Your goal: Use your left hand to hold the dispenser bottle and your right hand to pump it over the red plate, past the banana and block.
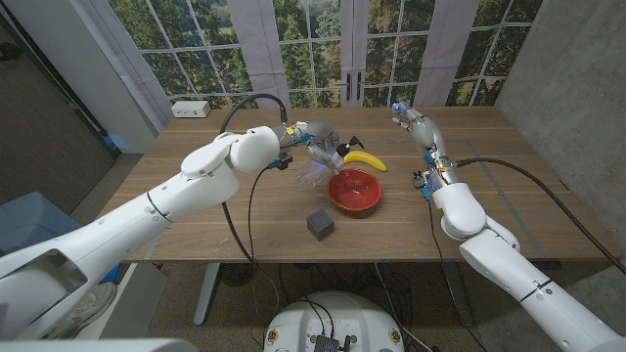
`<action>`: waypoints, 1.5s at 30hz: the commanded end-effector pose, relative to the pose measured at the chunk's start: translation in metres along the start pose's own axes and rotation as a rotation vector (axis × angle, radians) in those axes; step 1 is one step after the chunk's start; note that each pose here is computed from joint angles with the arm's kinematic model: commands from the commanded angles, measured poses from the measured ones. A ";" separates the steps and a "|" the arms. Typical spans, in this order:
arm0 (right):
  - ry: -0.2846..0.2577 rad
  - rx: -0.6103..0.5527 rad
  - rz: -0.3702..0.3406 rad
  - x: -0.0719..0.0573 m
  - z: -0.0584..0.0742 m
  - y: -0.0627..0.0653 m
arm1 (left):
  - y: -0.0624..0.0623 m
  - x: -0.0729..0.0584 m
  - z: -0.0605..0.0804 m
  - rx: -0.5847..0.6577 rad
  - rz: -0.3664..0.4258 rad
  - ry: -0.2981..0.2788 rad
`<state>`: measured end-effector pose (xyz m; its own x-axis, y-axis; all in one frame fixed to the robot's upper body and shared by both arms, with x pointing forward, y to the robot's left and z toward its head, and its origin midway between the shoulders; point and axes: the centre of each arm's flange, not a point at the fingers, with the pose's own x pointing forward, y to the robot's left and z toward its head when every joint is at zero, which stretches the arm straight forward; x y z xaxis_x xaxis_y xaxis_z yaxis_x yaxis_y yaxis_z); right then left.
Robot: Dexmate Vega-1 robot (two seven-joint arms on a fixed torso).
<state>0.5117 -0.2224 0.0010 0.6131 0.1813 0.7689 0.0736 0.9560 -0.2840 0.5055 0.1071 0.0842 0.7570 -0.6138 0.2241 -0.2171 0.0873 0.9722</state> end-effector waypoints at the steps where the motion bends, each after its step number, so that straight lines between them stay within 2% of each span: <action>1: -0.004 -0.081 0.010 0.006 0.003 0.013 | -0.001 0.000 0.001 0.000 0.002 0.000; 9: -0.018 -0.114 -0.002 0.010 0.004 0.019 | -0.002 0.001 0.002 0.000 -0.003 -0.001; 11: -0.010 -0.107 0.016 0.012 0.004 0.020 | -0.002 0.002 0.002 0.003 -0.001 0.000; 29: -0.020 -0.229 0.030 0.019 0.003 0.044 | 0.000 0.008 0.001 -0.004 -0.007 -0.004; 38: -0.014 -0.205 0.069 0.022 0.001 0.053 | 0.000 0.010 0.000 0.001 -0.001 -0.011; 39: -0.027 -0.181 0.069 0.022 -0.002 0.054 | 0.001 0.010 -0.001 -0.003 0.003 -0.013; 40: -0.031 -0.157 0.078 0.023 0.000 0.056 | 0.001 0.010 -0.001 0.001 -0.002 -0.009; 42: -0.036 -0.200 0.068 0.023 0.005 0.063 | 0.000 0.010 -0.001 -0.002 -0.001 -0.012; 45: -0.052 -0.195 0.079 0.025 0.009 0.069 | 0.000 0.011 -0.001 0.001 -0.003 -0.009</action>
<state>0.5269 -0.1711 0.0039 0.6053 0.2339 0.7608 0.1931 0.8842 -0.4254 0.5122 0.1016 0.0862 0.7536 -0.6197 0.2192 -0.2137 0.0843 0.9732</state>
